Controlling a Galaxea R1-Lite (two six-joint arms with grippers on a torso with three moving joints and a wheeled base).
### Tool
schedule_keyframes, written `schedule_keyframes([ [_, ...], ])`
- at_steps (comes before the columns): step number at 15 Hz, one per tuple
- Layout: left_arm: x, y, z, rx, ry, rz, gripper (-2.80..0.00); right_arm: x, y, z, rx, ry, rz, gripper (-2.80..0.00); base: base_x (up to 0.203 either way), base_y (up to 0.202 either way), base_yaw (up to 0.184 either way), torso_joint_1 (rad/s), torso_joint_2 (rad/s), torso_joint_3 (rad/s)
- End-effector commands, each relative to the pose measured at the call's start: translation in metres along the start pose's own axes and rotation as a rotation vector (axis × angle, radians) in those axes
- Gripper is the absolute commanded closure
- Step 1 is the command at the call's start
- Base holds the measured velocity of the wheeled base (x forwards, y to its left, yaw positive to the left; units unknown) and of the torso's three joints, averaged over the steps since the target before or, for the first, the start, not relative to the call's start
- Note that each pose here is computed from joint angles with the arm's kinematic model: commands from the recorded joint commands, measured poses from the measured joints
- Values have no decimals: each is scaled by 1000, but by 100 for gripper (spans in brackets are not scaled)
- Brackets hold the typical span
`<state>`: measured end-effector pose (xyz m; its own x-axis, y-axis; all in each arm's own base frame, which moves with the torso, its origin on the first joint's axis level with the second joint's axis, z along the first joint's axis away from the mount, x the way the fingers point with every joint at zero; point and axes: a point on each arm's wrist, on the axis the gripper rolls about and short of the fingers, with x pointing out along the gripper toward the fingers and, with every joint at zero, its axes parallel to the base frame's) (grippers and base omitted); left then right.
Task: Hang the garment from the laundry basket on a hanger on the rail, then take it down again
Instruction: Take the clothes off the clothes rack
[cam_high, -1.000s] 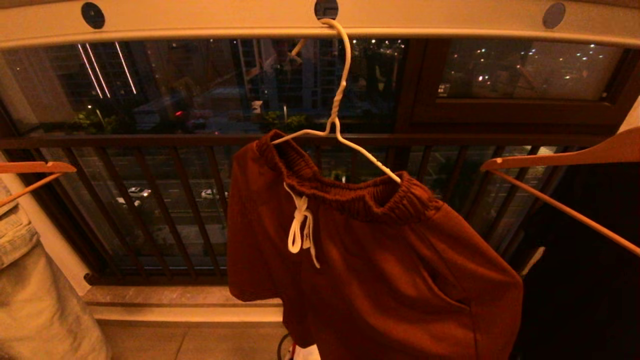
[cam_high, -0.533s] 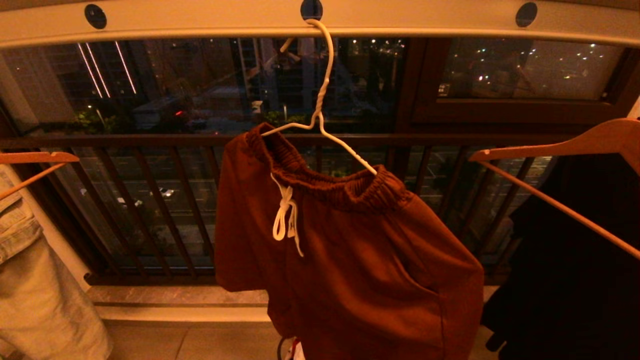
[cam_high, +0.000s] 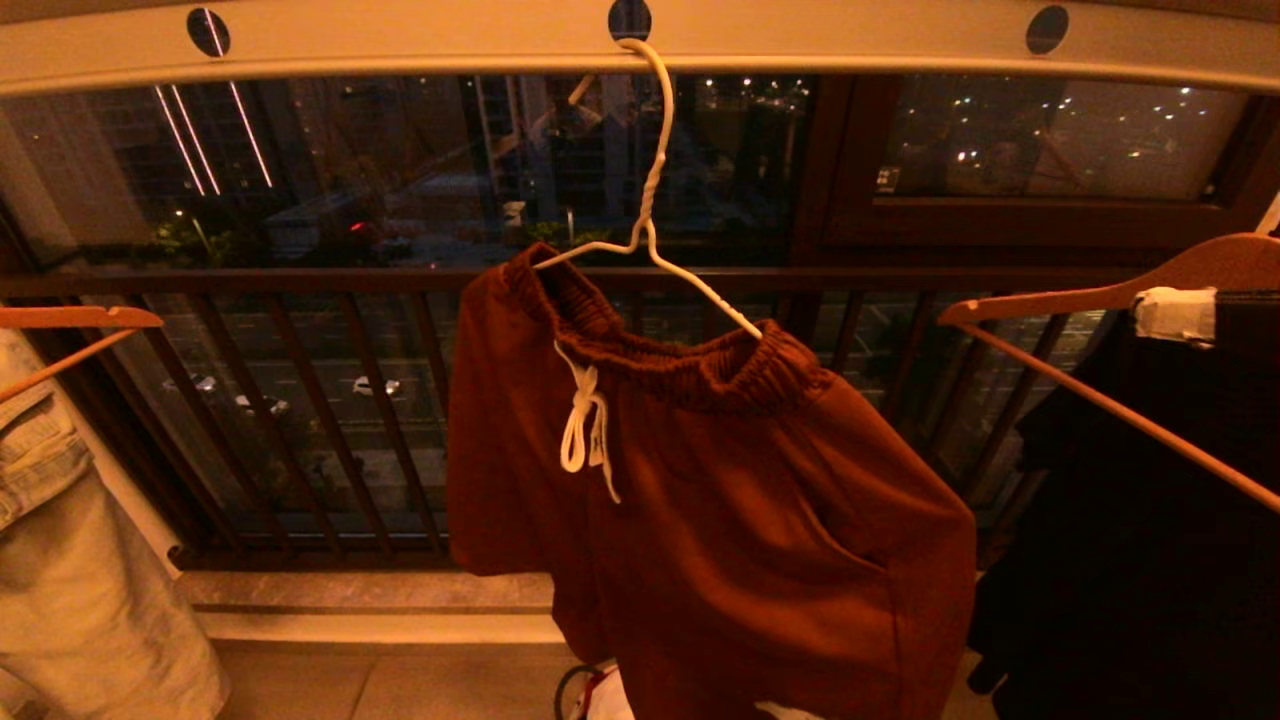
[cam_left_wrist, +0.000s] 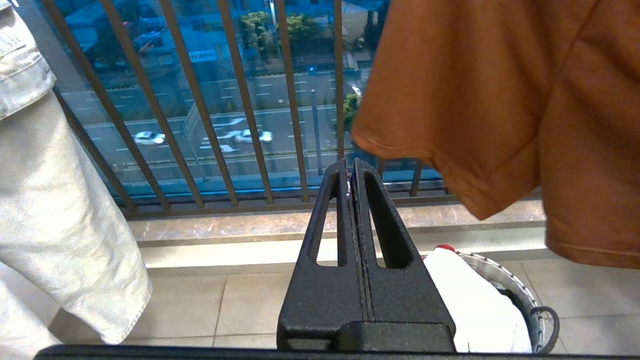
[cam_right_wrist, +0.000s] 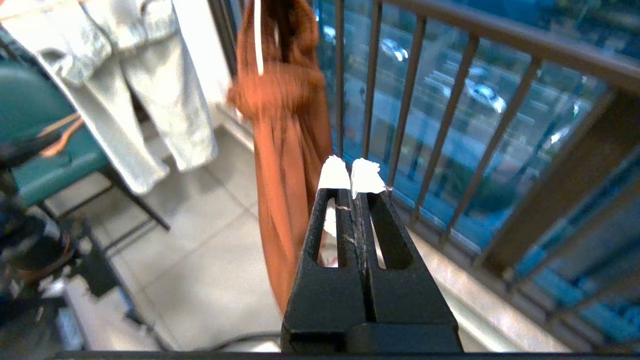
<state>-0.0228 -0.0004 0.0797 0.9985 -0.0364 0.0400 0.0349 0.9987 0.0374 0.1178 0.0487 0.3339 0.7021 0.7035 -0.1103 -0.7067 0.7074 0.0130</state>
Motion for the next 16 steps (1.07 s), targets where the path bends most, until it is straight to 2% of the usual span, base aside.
schedule_keyframes([
  [1, 1, 0, -4, 0, 14, -1, 0, 21, -1, 0, 3, 10, 21, 0, 0, 0, 0, 0, 0, 0],
  [3, 1, 0, -4, 0, 14, -1, 0, 36, 7, 6, -15, -33, 18, 0, 0, 0, 0, 0, 0, 0],
  [4, 1, 0, -4, 0, 14, 0, 0, 42, 14, 8, -22, -46, 35, -280, 0, 0, 0, 0, 0, 0],
  [10, 1, 0, -4, 0, 14, 1, 0, 85, 35, 10, -55, -73, 38, -280, 0, 0, 0, 0, 0, 0],
  [16, 1, 0, -4, 0, 14, -1, 0, 124, 42, 5, -76, -108, 63, -280, 0, 0, 0, 0, 0, 0],
])
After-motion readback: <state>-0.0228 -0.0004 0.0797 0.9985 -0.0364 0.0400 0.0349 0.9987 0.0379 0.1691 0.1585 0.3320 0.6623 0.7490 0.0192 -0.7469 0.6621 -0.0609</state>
